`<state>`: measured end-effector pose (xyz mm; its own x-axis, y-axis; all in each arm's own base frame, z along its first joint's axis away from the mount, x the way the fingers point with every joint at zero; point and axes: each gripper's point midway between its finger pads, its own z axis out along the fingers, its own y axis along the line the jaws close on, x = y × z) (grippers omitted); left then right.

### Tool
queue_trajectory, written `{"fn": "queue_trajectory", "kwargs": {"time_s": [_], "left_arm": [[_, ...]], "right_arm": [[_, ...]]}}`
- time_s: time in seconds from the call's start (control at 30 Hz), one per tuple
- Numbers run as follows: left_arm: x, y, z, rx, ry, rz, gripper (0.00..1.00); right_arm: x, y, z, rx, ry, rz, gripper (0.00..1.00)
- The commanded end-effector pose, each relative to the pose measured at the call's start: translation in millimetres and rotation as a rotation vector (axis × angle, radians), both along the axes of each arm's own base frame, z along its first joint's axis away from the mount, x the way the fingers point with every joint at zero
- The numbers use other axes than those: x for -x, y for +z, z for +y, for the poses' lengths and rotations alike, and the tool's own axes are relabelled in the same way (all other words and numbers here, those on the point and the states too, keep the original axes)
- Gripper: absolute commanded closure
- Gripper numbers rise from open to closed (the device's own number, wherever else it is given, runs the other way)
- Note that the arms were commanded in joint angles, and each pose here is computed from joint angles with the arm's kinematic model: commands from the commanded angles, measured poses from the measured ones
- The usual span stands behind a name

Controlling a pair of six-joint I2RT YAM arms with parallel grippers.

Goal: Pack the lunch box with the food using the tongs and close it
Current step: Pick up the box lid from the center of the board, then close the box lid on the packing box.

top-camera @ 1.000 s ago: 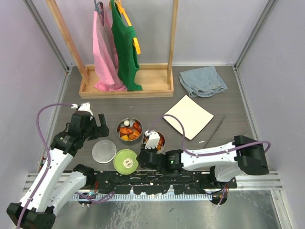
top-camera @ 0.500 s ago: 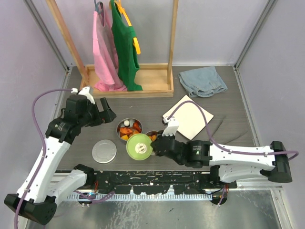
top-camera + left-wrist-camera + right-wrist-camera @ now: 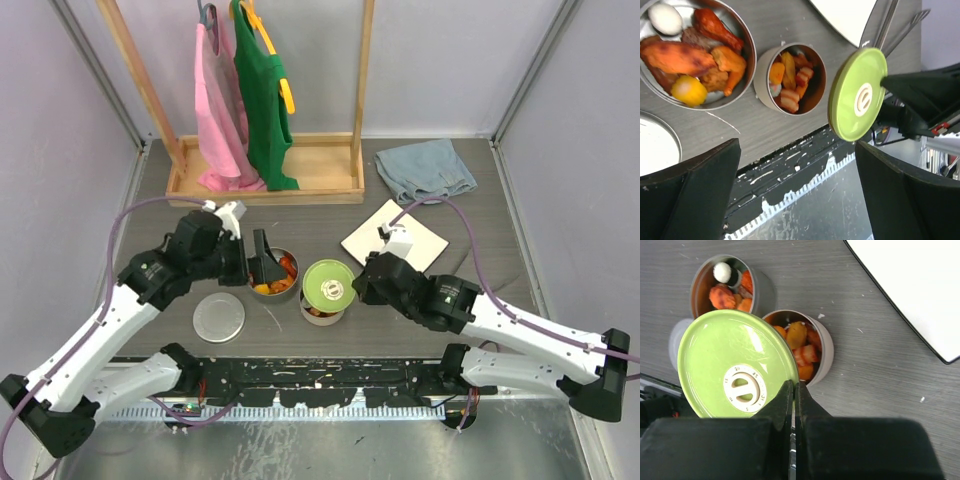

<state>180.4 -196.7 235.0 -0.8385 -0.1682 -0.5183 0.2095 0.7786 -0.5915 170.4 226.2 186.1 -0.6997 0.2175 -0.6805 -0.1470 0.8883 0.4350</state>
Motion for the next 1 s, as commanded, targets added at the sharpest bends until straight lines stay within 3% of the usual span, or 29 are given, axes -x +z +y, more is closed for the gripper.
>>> {"fn": "queue_trajectory", "kwargs": {"time_s": [0.0, 0.47, 0.97], "left_arm": [[1.9, -7.0, -15.9, 0.015, 0.018, 0.001, 0.0], [14.3, -46.1, -68.9, 0.048, 0.019, 0.09, 0.09], [12.6, -81.3, -83.0, 0.05, 0.05, 0.164, 0.18]], "right_arm": [[0.2, -4.7, -5.6, 0.046, 0.025, 0.026, 1.0], [-17.8, -29.9, 1.9, 0.143, 0.053, 0.094, 1.0], [-28.8, -59.7, 14.8, 0.146, 0.116, 0.16, 1.0]]}}
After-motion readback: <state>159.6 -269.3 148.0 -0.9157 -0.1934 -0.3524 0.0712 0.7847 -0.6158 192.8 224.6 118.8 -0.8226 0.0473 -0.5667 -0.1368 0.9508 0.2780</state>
